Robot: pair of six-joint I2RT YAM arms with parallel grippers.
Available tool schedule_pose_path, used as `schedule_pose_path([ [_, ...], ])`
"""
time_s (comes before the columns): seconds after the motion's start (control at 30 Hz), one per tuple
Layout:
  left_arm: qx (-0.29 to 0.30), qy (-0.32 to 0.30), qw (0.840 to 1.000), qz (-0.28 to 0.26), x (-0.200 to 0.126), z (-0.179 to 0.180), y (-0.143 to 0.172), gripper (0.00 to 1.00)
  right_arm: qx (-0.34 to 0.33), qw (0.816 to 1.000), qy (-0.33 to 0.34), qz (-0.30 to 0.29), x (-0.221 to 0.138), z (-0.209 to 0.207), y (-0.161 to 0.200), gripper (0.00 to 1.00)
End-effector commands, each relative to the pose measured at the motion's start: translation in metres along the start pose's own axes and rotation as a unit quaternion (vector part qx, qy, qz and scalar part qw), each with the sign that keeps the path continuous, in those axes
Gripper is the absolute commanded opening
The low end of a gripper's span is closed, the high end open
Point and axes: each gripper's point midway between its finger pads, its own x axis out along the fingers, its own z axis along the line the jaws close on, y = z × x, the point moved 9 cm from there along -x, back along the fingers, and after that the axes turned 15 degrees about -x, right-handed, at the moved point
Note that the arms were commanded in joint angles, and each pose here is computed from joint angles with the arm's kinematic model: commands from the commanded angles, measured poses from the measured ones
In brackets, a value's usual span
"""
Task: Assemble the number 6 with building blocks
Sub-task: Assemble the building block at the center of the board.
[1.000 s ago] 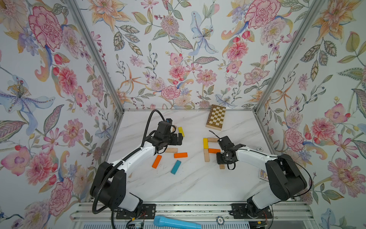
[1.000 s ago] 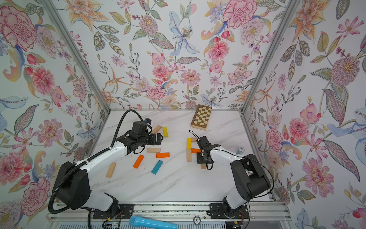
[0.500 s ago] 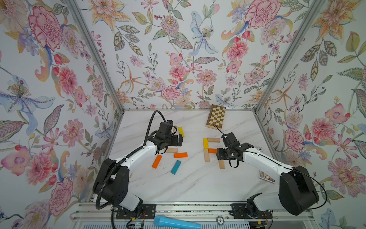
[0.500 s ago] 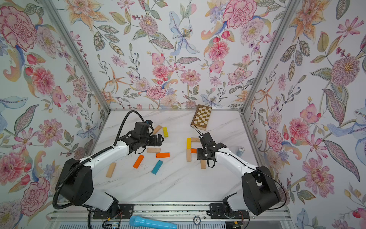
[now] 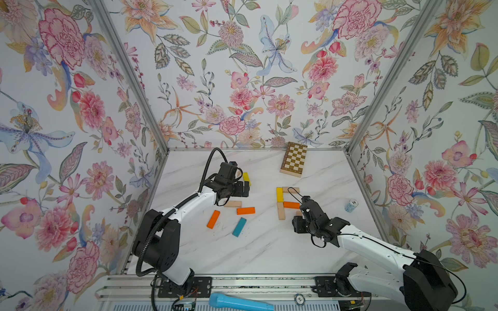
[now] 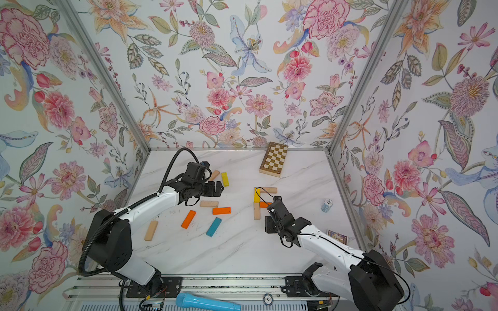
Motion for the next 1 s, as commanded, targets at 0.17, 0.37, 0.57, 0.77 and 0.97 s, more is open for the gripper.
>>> schedule_pose_path([
  [0.17,0.047,0.006,0.999,-0.022,-0.008,-0.009,-0.02,0.99,0.022,0.996,0.051,-0.075,-0.007,-0.004,0.009,0.55],
  [0.37,0.12,-0.02,0.993,-0.004,-0.027,-0.007,-0.021,0.99,0.017,0.997,0.041,-0.056,-0.002,-0.003,0.008,0.53],
  [0.57,0.121,-0.003,0.992,-0.023,-0.052,-0.003,-0.019,0.99,0.023,0.999,0.043,-0.004,0.004,-0.006,0.01,0.5],
  [0.77,0.124,0.005,0.991,-0.045,-0.066,-0.004,-0.019,0.99,0.036,0.999,0.02,0.011,-0.001,-0.006,0.022,0.43],
  [0.97,0.118,0.022,0.991,-0.053,-0.071,-0.007,-0.02,0.99,0.061,0.998,-0.008,0.008,-0.008,-0.016,0.032,0.44],
])
